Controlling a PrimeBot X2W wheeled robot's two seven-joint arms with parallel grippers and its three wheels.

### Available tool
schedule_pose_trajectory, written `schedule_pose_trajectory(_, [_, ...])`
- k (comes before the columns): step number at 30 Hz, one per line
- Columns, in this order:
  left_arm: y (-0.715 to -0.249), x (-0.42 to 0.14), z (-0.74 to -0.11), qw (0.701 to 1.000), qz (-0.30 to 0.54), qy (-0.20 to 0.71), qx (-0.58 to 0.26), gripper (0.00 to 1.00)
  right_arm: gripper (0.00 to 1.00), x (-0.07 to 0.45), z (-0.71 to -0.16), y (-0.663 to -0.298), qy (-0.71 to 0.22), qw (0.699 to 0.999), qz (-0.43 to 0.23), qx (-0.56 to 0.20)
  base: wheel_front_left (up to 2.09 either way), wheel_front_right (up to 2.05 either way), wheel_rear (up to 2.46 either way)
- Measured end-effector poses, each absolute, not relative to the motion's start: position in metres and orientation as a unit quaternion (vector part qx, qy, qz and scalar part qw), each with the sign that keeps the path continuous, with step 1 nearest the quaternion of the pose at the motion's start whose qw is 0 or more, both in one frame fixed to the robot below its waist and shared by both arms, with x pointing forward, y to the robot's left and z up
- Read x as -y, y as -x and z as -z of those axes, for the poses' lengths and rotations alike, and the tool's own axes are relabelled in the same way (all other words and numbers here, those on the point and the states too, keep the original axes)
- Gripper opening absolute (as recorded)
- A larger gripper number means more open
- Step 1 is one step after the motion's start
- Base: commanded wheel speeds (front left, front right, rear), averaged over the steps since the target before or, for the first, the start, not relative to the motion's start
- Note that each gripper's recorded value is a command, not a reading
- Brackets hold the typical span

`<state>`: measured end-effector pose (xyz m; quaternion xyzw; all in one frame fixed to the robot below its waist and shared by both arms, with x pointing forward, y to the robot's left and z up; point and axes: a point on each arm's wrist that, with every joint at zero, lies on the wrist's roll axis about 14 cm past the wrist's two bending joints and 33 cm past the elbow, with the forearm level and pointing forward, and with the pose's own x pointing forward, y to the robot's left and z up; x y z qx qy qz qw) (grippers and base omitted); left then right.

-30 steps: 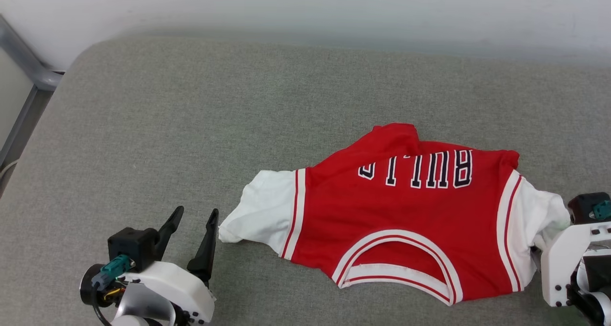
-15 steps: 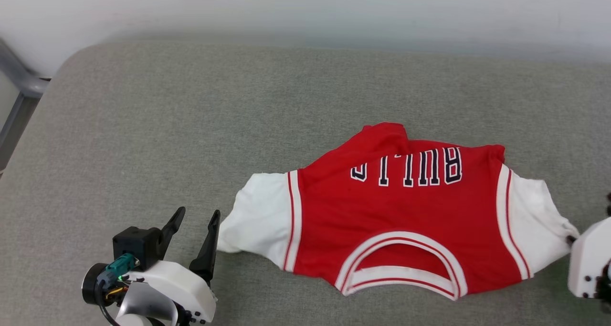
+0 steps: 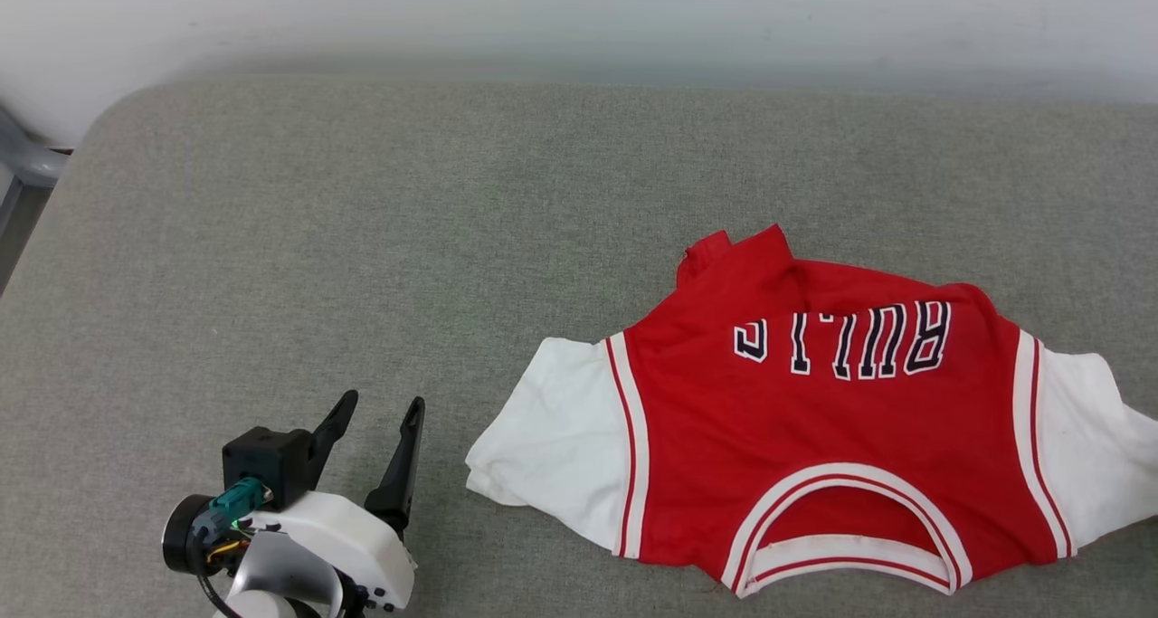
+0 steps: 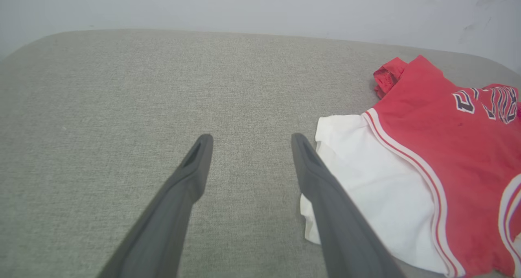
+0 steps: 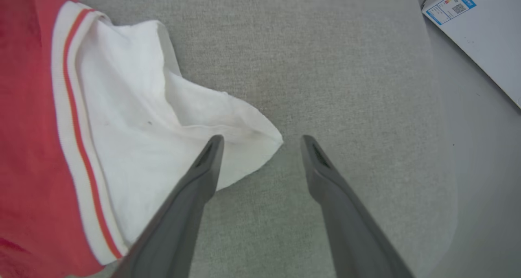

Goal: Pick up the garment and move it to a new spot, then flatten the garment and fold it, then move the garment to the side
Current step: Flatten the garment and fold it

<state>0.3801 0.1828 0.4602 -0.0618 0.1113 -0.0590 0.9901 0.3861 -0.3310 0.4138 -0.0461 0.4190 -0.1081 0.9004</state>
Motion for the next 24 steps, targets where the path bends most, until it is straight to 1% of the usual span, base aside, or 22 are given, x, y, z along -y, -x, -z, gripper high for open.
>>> schedule_pose_trajectory(6, [-0.38,-0.182,-0.466,0.991,0.063,0.06,-0.101,1.0,1.0,0.32,-0.444,-0.41,0.056,0.938,0.095,-0.328,0.0,0.0,0.0])
schedule_pose_trajectory(12, [-0.376,-0.172,-0.479,0.991,0.079,0.076,-0.083,1.0,1.0,0.291,-0.488,-0.423,0.052,0.974,0.054,-0.215,0.0,0.0,0.0])
schedule_pose_trajectory(19, [-0.372,-0.156,-0.486,0.986,0.107,0.092,-0.087,1.0,1.0,0.265,-0.517,-0.415,0.03,0.992,0.025,-0.118,0.0,0.0,0.0])
schedule_pose_trajectory(24, [-0.362,-0.139,-0.471,0.973,0.144,0.093,-0.154,1.0,1.0,0.257,-0.521,-0.408,0.019,0.995,0.022,-0.092,0.0,0.0,0.0])
